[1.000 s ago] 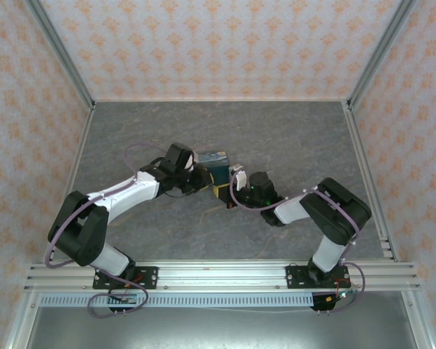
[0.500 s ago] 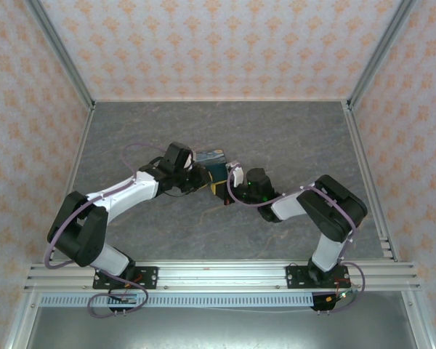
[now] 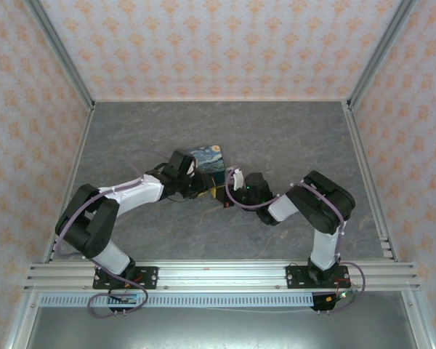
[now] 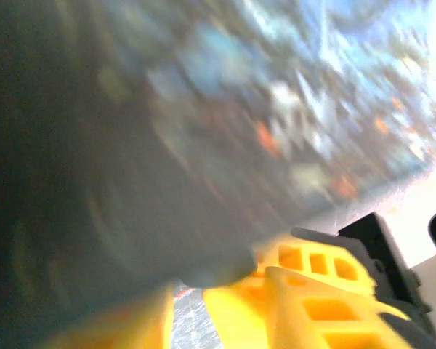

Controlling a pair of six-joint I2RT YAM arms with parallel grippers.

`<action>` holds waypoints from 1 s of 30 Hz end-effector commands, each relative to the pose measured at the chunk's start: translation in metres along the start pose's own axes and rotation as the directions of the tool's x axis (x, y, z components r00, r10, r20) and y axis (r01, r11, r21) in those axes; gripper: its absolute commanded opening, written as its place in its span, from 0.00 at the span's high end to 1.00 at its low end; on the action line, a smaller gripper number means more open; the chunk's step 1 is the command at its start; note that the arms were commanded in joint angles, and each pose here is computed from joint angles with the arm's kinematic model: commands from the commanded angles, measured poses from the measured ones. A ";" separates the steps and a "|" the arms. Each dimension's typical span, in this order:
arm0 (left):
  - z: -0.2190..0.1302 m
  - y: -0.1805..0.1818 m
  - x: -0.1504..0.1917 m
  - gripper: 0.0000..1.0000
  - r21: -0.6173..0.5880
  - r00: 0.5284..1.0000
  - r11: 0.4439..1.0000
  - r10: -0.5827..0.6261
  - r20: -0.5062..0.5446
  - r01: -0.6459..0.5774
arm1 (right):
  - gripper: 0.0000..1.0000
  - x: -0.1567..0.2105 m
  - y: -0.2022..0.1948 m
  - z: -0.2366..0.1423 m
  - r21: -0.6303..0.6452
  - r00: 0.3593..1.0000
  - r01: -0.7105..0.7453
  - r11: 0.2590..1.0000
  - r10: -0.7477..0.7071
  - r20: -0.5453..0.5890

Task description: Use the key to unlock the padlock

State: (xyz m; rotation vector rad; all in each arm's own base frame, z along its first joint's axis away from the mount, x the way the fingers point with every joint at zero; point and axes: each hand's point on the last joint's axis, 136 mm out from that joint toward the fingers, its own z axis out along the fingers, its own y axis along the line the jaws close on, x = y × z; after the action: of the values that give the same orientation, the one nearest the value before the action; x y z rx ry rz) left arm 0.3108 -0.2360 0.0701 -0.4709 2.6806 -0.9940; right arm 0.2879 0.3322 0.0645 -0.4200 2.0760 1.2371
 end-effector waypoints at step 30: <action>-0.063 0.004 -0.032 0.42 0.308 0.913 0.934 -0.276 0.300 0.181 | 1.00 -0.038 0.032 0.017 -0.194 0.928 -0.347 0.918 0.366 0.071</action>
State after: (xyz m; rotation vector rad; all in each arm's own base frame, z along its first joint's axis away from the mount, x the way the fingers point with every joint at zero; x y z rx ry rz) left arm 0.3049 -0.1830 0.1027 -0.8330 2.2712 -1.1548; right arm 0.2982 0.3483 0.0713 -0.0268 2.1386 1.5378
